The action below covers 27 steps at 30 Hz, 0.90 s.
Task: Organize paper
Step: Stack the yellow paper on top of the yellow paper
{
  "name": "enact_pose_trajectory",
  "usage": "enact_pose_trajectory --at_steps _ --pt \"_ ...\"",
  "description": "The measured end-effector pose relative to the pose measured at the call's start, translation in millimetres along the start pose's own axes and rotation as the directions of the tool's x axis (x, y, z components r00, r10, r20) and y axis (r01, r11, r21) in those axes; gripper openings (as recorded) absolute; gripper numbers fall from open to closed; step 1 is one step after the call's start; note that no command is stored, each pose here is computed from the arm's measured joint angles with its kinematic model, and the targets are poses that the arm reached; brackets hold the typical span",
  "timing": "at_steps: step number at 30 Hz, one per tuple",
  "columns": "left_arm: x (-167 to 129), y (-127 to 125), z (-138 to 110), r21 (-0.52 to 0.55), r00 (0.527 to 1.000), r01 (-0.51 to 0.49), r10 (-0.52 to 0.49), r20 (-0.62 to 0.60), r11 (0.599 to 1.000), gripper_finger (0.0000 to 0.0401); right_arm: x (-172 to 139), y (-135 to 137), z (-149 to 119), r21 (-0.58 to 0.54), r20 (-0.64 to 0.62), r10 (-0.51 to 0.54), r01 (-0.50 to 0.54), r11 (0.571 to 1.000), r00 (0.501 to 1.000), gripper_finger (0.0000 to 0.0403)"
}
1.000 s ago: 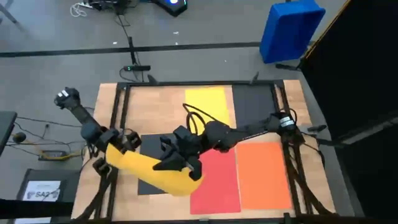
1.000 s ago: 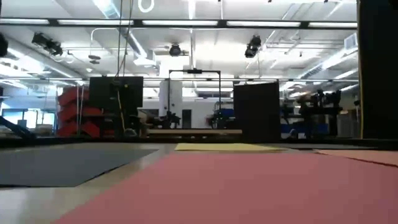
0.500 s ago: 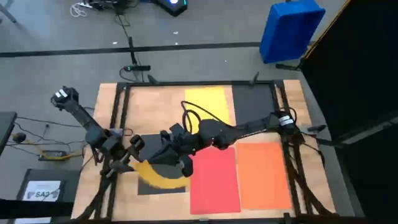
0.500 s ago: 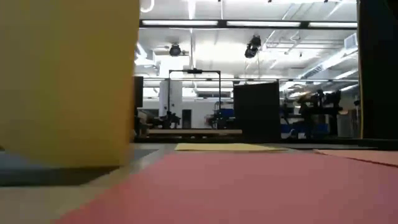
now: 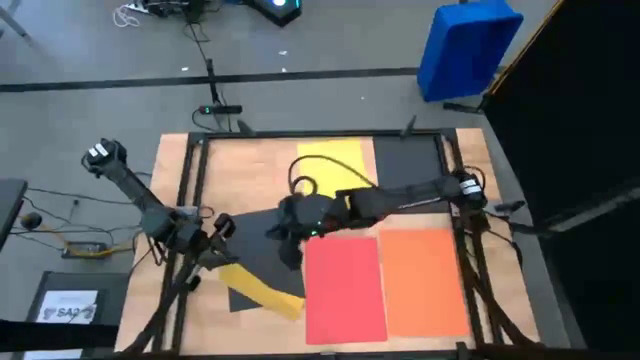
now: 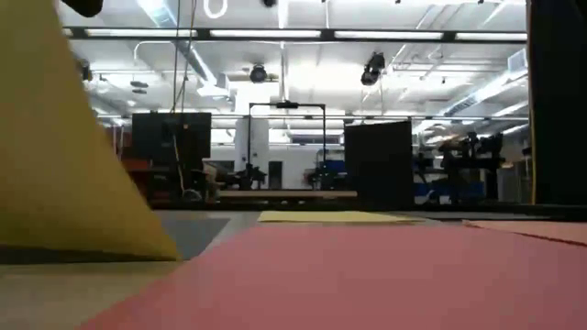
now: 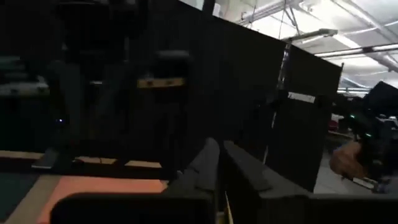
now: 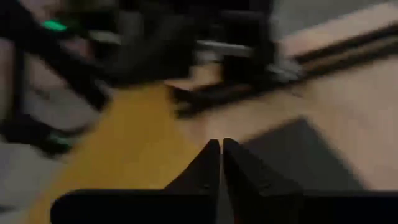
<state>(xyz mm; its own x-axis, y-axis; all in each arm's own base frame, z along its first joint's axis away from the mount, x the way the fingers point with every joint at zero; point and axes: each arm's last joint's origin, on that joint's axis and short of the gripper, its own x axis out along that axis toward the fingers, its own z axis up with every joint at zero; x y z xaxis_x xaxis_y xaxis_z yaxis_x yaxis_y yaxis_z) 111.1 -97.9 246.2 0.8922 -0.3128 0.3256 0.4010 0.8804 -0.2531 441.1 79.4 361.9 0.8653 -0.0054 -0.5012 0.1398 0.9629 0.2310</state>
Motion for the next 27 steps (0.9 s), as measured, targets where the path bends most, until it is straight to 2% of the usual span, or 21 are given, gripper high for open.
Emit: enact_pose_trajectory --at_steps 3,6,10,13,16,19,22,24,27 --pt "0.3 1.5 0.1 0.004 1.000 -0.016 0.016 0.001 1.000 0.0000 -30.2 -6.5 6.5 -0.044 -0.037 -0.048 0.046 0.998 0.998 0.0003" --pt "0.6 2.6 -0.1 0.006 1.000 -0.023 0.023 -0.002 1.000 0.0000 -61.8 -10.9 10.1 -0.049 -0.091 -0.054 0.050 0.998 0.994 0.0019" --pt "1.2 4.9 -3.1 0.001 0.999 -0.039 0.039 -0.030 0.999 0.0000 -76.6 -5.2 -9.8 -0.076 -0.265 -0.098 0.080 0.994 0.959 0.0069" --pt "1.6 7.0 -6.6 0.002 0.996 -0.057 0.057 -0.061 0.998 0.0000 -61.0 8.9 -39.7 -0.123 -0.357 -0.140 0.102 0.987 0.924 0.0117" --pt "1.4 9.8 -12.6 -0.038 0.989 -0.088 0.083 -0.119 0.995 0.0000 -28.5 25.7 -75.1 -0.165 -0.396 -0.144 0.084 0.983 0.907 0.0161" --pt "-0.3 13.2 -23.3 -0.114 0.969 -0.143 0.116 -0.220 0.983 0.0000 -1.3 40.7 -102.0 -0.191 -0.405 -0.110 0.033 0.981 0.908 0.0189" --pt "-2.7 16.3 -34.3 -0.188 0.929 -0.226 0.153 -0.337 0.956 0.0000 19.1 58.3 -122.2 -0.220 -0.411 -0.041 -0.055 0.974 0.911 0.0199" --pt "-1.2 15.9 -37.3 -0.209 0.896 -0.274 0.170 -0.411 0.939 0.0000 28.0 69.3 -138.3 -0.297 -0.441 -0.022 -0.123 0.947 0.897 0.0200" --pt "4.3 12.0 -36.3 -0.223 0.847 -0.310 0.162 -0.506 0.924 0.0000 32.6 80.4 -161.5 -0.427 -0.491 -0.065 -0.175 0.887 0.869 0.0199"
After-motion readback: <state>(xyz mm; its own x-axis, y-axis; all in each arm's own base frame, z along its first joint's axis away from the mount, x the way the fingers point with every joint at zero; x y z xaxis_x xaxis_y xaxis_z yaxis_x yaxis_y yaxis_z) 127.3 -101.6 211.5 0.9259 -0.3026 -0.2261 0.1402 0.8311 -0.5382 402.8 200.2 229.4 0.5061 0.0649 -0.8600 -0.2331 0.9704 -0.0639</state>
